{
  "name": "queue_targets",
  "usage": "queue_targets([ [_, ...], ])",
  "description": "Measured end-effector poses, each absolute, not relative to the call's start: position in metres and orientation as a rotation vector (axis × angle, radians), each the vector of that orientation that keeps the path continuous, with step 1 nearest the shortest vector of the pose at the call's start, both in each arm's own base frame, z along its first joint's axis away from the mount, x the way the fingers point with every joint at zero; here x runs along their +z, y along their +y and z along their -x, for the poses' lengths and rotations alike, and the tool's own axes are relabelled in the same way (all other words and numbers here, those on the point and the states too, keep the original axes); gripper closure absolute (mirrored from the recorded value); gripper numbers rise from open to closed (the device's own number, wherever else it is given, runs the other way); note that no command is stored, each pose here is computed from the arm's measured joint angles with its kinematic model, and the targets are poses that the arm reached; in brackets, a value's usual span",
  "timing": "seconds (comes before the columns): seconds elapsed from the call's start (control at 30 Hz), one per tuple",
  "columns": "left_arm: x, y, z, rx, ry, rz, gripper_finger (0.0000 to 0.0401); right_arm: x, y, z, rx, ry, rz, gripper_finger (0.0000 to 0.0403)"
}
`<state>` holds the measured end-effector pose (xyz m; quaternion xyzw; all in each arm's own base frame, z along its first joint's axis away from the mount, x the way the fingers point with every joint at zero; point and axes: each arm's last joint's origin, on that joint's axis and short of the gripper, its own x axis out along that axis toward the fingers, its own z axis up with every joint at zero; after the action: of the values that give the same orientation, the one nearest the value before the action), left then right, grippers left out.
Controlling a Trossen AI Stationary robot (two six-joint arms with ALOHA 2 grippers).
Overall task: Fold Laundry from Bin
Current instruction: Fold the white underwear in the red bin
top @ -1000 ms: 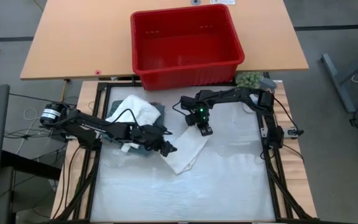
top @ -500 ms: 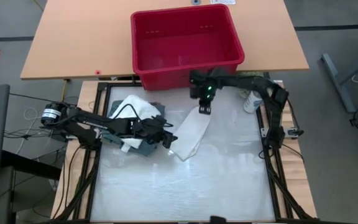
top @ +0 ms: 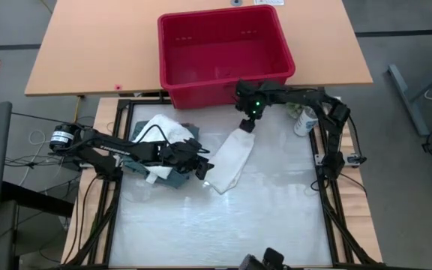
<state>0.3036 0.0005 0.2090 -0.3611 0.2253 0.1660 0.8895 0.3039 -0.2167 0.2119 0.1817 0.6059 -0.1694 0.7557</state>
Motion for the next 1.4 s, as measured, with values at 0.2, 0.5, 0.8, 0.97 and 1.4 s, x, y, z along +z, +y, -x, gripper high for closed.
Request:
queue_targets([
  [0.2,0.209,0.000,-0.303,0.346,0.473,0.750,0.0200,0.197,-0.206,-0.311,-0.414,1.317,-0.306,0.0087],
  [0.5,0.208,0.000,-0.303,0.348,0.473,0.755,0.0200,0.172,-0.189,-0.313,-0.394,1.332,-0.239,0.0088],
  [0.8,0.208,0.000,-0.303,0.352,0.478,0.765,0.0200,0.136,-0.176,-0.308,-0.356,1.411,-0.319,0.0089],
  [0.97,0.207,0.000,-0.303,0.355,0.488,0.766,0.0200,0.119,-0.160,-0.316,-0.347,1.495,-0.267,0.0137],
  [1.4,0.206,0.000,-0.302,0.363,0.501,0.779,0.0200,0.151,-0.154,-0.324,-0.366,1.589,-0.233,0.0379],
])
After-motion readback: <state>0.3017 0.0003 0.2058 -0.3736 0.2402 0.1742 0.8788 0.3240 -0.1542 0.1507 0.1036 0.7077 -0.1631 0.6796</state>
